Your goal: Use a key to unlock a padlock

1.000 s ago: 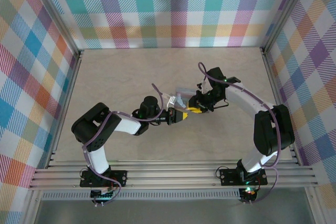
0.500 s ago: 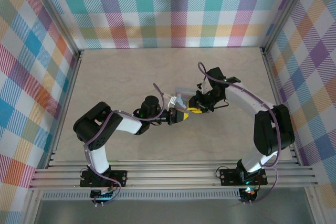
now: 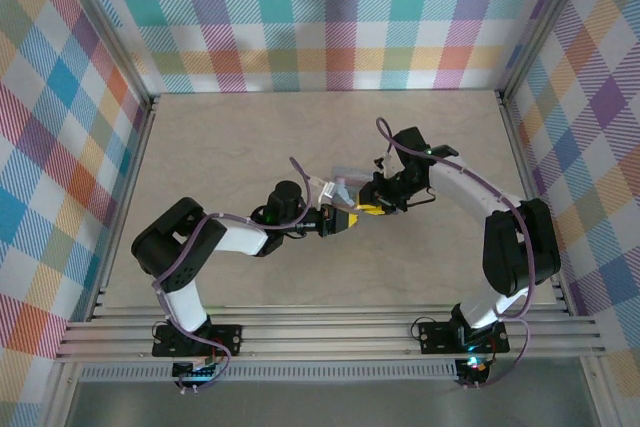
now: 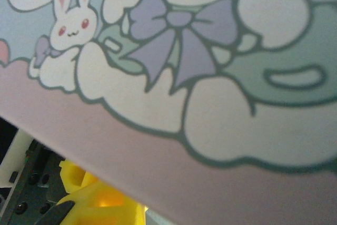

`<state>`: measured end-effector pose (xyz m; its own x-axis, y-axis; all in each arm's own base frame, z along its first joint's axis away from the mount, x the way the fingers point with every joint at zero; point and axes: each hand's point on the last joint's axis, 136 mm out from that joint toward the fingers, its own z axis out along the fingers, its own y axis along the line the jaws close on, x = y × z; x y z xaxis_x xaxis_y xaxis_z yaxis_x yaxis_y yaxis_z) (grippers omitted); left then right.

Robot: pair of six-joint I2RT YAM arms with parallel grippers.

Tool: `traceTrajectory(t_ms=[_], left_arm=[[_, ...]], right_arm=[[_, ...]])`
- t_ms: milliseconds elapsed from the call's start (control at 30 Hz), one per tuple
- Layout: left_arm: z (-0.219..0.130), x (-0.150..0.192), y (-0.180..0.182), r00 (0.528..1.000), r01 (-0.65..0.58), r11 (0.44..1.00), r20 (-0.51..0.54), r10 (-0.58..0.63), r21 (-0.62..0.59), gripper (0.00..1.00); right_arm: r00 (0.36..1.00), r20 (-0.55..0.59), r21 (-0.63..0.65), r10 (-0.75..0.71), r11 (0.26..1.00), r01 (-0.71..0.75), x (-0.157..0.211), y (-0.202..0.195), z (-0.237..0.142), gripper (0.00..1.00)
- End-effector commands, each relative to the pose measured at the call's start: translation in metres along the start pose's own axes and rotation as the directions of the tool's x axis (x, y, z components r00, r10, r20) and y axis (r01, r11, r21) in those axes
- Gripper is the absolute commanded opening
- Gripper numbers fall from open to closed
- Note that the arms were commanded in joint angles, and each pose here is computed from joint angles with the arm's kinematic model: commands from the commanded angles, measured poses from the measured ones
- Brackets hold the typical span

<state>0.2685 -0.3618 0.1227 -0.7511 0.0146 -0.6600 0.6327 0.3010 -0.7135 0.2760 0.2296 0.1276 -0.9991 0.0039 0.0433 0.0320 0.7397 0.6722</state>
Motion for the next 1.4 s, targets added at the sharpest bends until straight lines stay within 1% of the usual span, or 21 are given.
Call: traceTrajectory(t_ms=[0,333,567,733,1000,1133,1233,1367], left_arm=[[-0.01,-0.046,-0.031,0.985,-0.103,0.994,0.145,0.096,0.044,0.0],[-0.016,-0.049,-0.026,0.982,-0.093,0.996,0.165,0.09,0.011,0.0],[-0.013,-0.045,-0.018,0.975,-0.078,0.997,0.207,0.079,-0.01,0.0],[-0.016,-0.045,-0.015,0.965,-0.086,0.996,0.246,0.091,-0.03,0.0],[-0.009,-0.027,-0.016,0.972,-0.078,0.997,0.22,0.079,-0.014,0.0],[-0.009,-0.016,-0.011,0.973,-0.063,0.998,0.219,0.068,-0.031,0.0],[-0.012,-0.01,-0.006,0.973,-0.048,0.998,0.222,0.058,-0.048,0.0],[-0.02,0.0,0.004,0.976,-0.033,0.994,0.212,0.055,-0.104,0.0]], right_arm=[[0.999,-0.053,-0.017,-0.013,1.0,0.012,0.009,0.005,0.004,0.0],[0.998,-0.057,-0.015,-0.006,1.0,0.005,0.008,0.003,0.006,0.0],[0.999,-0.052,-0.056,0.001,0.998,-0.004,0.005,0.011,0.007,0.0],[0.998,-0.057,-0.046,0.007,0.999,-0.009,0.005,0.01,0.007,0.0],[0.999,-0.03,-0.085,0.024,0.996,-0.026,-0.001,0.018,0.006,0.0],[0.999,-0.005,-0.092,0.032,0.995,-0.033,-0.006,0.02,0.004,0.0],[0.999,0.018,-0.074,0.038,0.997,-0.036,-0.008,0.015,0.006,0.0],[0.998,0.057,-0.037,0.042,0.999,-0.04,-0.013,-0.002,0.015,0.0]])
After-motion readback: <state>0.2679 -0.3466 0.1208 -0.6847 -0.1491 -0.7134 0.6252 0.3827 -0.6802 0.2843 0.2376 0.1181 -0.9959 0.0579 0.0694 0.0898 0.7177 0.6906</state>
